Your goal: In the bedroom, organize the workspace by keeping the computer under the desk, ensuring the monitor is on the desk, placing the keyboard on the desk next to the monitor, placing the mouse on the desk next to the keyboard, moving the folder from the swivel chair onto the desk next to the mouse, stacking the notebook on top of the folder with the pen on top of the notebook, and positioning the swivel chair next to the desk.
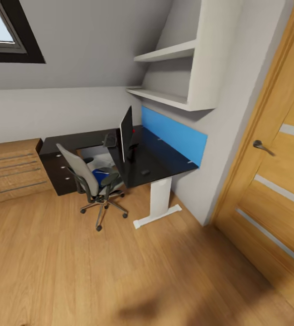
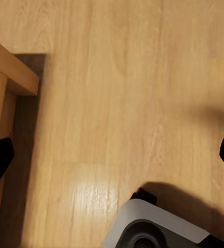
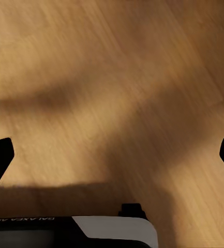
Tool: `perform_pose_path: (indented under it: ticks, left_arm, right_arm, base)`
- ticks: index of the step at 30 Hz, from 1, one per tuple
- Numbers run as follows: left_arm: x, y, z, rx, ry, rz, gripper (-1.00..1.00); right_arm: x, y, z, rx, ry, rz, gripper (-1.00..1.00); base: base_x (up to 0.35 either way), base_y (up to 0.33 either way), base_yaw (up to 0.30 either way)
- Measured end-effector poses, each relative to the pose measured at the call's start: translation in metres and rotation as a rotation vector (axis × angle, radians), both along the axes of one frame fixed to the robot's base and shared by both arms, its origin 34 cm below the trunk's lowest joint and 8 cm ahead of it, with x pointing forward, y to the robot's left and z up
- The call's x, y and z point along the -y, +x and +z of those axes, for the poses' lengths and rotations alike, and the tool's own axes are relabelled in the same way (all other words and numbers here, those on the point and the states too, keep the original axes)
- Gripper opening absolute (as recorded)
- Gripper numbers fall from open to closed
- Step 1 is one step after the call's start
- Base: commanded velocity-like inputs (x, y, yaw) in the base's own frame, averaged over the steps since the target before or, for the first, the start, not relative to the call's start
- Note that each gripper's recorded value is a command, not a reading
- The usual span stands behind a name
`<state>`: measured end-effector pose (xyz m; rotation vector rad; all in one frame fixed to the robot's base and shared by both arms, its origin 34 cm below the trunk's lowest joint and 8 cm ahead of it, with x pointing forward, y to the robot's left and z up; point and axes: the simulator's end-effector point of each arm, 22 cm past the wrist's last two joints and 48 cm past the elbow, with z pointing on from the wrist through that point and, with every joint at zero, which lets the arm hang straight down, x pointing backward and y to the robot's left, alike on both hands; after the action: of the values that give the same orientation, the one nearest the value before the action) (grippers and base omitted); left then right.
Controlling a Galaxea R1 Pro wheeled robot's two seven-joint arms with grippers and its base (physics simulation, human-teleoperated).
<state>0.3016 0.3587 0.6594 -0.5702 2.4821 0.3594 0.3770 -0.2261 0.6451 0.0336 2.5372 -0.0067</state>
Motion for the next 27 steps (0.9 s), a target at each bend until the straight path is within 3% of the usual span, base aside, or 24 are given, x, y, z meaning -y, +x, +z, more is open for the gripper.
perform_pose_path:
  ticks: [13,20,27]
  left_arm:
    - [0.0069,0.0010,-0.0012,-0.003,-0.006,-0.026,1.00]
    - [0.0082,0.0013,-0.0013,-0.004,-0.007,-0.027,1.00]
    - [0.0085,0.0052,0.0011,0.012,-0.005,-0.026,1.00]
  right_arm:
    - [-0.0023,0.0001,0.0001,0.000,0.003,0.001,1.00]
    - [-0.0024,0.0004,0.0002,0.001,0.003,0.001,1.00]
    - [-0.0023,0.0032,0.0024,0.009,0.003,0.001,1.00]
  base:
    - [0.118,0.235,0.283]
    - [0.030,0.051,0.278]
    - [0.002,0.004,0.127]
